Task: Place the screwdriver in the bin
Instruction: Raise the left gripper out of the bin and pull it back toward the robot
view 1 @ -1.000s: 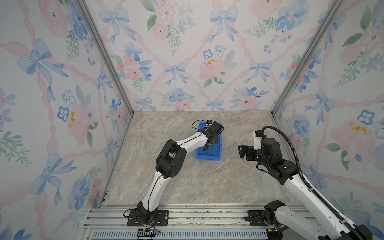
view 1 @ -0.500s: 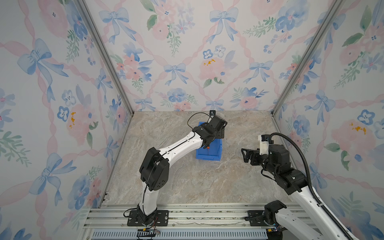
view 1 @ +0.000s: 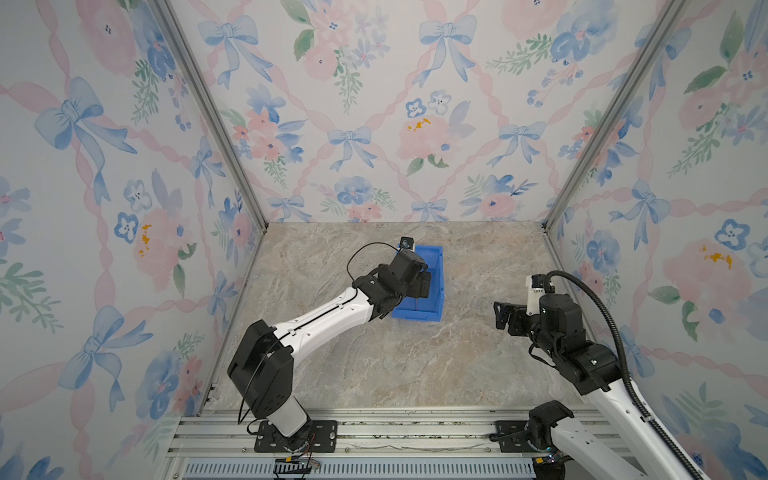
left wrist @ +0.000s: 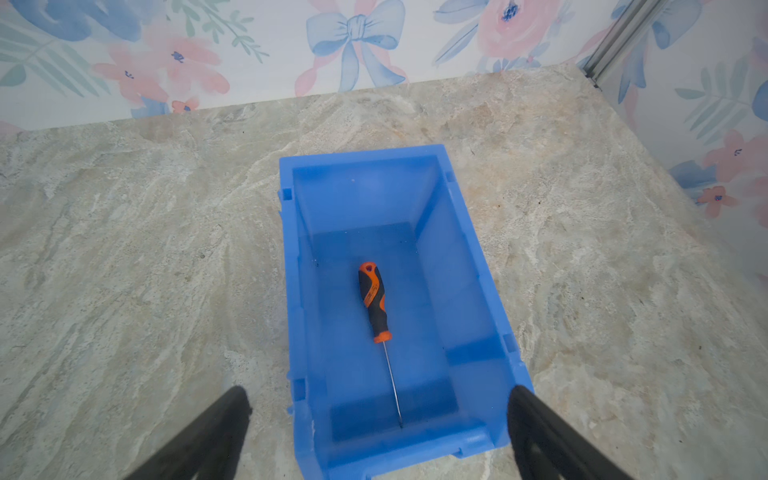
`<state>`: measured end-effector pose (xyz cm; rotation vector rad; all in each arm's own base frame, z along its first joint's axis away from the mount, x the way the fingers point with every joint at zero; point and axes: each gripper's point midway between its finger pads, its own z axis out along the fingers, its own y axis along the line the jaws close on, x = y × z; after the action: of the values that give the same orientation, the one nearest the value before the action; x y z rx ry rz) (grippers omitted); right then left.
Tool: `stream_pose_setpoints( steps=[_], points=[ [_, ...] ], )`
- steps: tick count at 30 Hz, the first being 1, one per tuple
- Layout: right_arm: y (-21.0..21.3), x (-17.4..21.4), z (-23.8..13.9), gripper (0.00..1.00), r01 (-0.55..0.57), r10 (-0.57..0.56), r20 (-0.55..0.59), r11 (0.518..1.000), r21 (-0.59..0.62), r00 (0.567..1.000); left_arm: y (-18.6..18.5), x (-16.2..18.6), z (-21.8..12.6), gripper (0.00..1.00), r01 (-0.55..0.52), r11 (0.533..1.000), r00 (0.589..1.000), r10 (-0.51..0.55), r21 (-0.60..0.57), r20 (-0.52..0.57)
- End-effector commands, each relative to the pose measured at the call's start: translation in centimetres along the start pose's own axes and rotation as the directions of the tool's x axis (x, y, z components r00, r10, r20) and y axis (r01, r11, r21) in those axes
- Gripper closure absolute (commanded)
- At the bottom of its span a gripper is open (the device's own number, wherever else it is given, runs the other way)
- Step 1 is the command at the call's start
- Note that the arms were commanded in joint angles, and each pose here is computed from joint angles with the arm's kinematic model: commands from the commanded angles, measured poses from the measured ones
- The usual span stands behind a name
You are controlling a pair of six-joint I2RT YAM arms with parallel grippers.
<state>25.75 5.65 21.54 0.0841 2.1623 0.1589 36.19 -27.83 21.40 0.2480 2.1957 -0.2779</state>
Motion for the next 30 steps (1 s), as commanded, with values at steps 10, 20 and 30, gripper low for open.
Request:
stream_pose_setpoints(
  steps=[10,20,30],
  points=[
    [-3.7,-0.7,-1.1,0.03,-0.104,0.092,0.07,0.977,0.187,0.993,8.6,0.5,-5.3,0.02,-0.012,1.0,0.989,0.013,-0.007,0.145],
    [-4.5,-0.3,0.0,0.03,0.072,-0.133,0.305,0.977,0.202,0.943,18.2,4.1,-6.1,0.02,0.144,0.949,0.977,-0.091,-0.279,0.195],
    [-6.2,3.1,3.6,0.03,0.168,-0.219,0.184,0.951,0.258,0.958,25.0,7.7,-6.3,0.03,0.149,0.853,0.981,-0.064,-0.501,0.185]
  ],
)
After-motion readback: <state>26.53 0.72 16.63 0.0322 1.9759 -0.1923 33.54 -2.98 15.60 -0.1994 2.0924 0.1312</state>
